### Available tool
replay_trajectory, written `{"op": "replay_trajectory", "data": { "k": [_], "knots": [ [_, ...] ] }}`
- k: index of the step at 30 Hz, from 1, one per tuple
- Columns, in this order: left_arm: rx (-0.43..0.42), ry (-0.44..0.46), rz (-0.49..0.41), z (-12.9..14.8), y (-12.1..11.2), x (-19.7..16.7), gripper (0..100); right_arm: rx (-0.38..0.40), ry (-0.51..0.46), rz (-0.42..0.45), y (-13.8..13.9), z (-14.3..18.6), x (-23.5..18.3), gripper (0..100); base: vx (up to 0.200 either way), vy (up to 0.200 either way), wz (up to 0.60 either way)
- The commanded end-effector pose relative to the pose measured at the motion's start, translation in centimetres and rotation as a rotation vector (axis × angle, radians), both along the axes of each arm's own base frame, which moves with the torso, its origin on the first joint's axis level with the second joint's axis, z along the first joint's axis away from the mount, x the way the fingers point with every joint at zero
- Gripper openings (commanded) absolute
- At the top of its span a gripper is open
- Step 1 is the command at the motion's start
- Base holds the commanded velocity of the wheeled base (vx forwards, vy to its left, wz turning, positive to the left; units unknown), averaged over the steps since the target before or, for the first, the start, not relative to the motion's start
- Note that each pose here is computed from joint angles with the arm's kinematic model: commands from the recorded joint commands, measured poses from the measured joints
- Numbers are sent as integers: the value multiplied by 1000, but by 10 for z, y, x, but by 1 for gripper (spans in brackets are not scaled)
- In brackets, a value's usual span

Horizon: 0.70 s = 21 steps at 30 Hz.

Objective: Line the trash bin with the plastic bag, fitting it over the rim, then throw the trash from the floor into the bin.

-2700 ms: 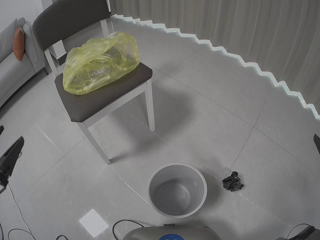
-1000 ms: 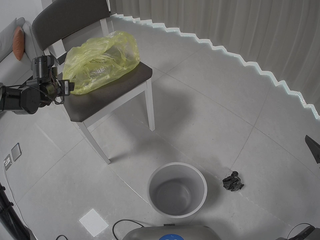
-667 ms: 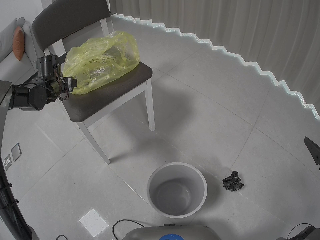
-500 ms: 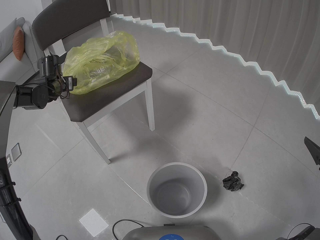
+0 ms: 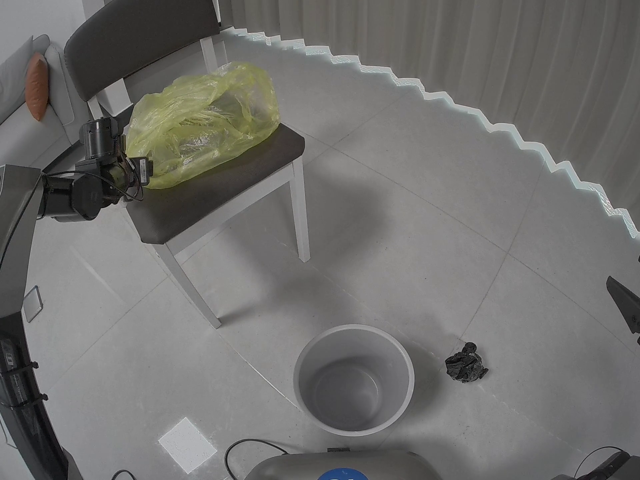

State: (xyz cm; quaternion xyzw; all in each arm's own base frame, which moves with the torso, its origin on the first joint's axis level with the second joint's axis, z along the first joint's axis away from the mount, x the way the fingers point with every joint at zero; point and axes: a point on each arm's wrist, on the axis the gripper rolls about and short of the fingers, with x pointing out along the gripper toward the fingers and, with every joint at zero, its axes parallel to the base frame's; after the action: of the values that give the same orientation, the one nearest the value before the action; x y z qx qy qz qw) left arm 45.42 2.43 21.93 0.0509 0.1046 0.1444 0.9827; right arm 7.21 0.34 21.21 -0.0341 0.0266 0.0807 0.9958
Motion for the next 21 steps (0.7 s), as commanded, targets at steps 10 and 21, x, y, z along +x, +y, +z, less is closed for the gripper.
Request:
{"op": "replay_trajectory", "data": {
  "k": [10, 21],
  "knots": [
    [1, -2, 16, -2, 7, 4, 0, -2, 5, 2, 0, -1, 1, 100, 0, 0, 0],
    [0, -61, 6, 31, 5, -22, 0, -5, 10, 2, 0, -3, 0, 100, 0, 0, 0]
  ]
}}
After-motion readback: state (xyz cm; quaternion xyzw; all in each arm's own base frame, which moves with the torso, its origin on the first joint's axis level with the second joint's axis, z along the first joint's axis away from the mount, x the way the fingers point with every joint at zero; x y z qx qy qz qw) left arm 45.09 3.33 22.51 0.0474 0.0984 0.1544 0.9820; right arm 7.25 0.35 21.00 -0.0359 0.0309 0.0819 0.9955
